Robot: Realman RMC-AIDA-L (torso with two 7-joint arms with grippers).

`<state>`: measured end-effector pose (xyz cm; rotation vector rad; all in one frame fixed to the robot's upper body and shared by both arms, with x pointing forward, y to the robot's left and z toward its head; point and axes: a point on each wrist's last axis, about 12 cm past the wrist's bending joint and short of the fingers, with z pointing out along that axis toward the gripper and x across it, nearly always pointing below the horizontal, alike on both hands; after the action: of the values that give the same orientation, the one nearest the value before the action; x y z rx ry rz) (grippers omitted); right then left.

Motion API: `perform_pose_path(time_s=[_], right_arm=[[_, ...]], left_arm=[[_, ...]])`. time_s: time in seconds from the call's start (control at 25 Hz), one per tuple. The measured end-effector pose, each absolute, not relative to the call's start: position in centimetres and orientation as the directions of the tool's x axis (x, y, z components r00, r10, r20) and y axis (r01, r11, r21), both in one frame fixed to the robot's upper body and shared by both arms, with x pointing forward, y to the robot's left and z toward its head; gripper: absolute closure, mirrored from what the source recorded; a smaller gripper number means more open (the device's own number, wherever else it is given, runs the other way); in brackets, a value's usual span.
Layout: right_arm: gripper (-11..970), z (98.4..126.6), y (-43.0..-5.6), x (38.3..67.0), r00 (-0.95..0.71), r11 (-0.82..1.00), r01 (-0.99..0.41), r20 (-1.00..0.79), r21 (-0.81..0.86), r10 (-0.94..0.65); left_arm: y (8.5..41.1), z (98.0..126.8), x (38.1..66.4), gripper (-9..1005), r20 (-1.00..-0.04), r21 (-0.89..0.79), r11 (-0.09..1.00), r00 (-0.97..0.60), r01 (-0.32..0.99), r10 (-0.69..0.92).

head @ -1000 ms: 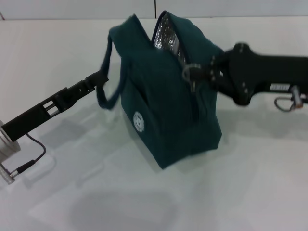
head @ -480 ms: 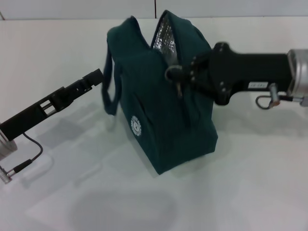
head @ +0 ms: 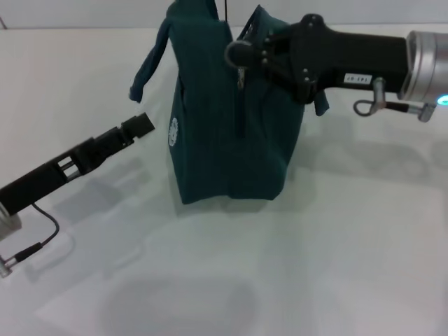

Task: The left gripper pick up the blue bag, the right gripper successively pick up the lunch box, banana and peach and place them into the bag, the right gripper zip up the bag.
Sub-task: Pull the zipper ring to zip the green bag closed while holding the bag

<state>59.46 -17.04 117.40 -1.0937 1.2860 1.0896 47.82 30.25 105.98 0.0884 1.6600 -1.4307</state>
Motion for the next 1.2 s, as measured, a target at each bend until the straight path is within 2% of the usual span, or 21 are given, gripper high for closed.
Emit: perform_pose_path(time_s=[0.24, 0.68, 1.2], right_arm=[[951, 116.5, -15.8, 58.6, -0.019, 0.096, -0.995, -0.999, 0.015, -0.045], [951, 116.4, -15.1, 58.3, -0.039, 0.074, -0.997, -0.999, 0.037, -0.032], [951, 116.3, -15.2, 58.3, -0.045, 0.078, -0.996, -0.999, 0.042, -0.028]], left_arm=[[30.5, 106.4, 47.4, 118, -0.685, -0.724, 0.308, -0.591, 0.617, -0.425], [27.9, 106.5, 48.2, 126, -0.753, -0.654, 0.293, -0.56, 0.698, -0.345], [27.1, 106.0, 48.5, 178, -0.757, -0.652, 0.302, -0.579, 0.695, -0.302]])
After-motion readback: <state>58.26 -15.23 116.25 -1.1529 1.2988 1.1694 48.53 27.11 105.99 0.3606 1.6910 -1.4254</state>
